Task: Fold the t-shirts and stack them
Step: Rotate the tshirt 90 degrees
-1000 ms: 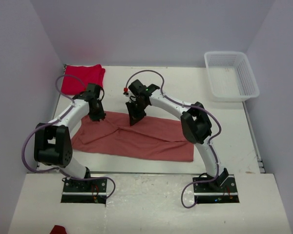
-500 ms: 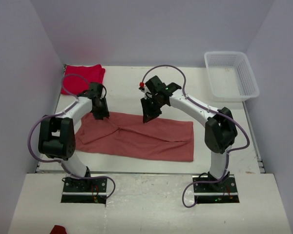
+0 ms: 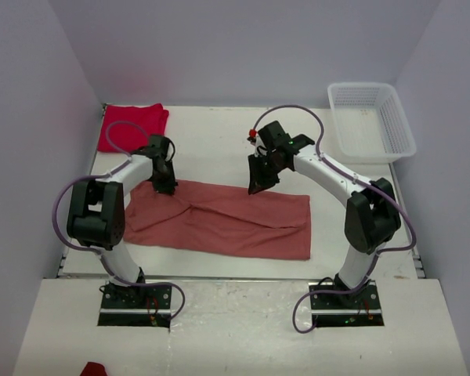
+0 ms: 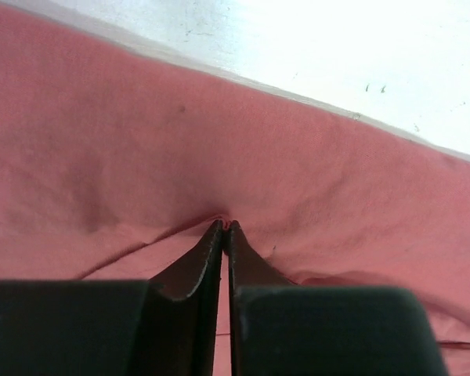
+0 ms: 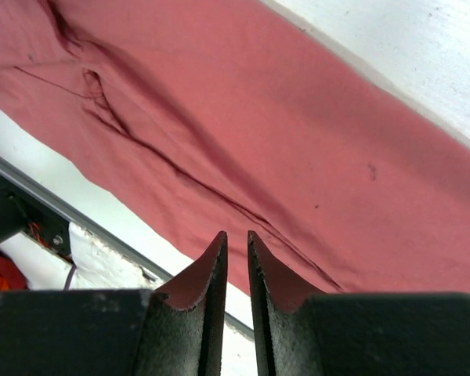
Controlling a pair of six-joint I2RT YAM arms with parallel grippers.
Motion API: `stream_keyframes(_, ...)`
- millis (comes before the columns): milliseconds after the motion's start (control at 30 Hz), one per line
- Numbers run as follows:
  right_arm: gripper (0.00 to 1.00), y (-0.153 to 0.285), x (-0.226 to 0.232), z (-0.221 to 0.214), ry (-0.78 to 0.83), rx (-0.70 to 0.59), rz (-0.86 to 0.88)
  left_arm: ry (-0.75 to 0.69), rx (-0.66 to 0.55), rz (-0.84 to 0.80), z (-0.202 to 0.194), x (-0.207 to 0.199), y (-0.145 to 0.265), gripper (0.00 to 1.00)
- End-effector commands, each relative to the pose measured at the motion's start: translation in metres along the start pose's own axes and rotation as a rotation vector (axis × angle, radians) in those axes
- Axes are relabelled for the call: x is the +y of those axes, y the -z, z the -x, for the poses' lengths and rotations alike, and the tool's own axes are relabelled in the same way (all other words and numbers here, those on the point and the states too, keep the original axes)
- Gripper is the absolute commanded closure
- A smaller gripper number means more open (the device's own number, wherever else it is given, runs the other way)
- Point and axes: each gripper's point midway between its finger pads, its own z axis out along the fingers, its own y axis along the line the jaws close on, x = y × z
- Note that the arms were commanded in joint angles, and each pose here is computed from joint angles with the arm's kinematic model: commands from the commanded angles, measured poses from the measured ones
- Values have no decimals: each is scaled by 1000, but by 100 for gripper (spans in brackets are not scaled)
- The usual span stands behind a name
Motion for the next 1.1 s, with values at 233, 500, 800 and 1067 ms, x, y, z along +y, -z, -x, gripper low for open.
stream_keyframes(233,84,2,-1,0,19,-42,9,-14,-57,-21,7,-9,28,100)
stream_keyframes(500,84,6,0,-2,25,-52,12,134,14,-94,-59,-11,69,100)
stream_keyframes(800,84,-8,-2,-7,15,-42,47,387,-27,-288,-141,-53,136,93)
stream_keyframes(1067,83,-6,4,7,23,-58,67,325,-114,-200,-144,-65,153,80)
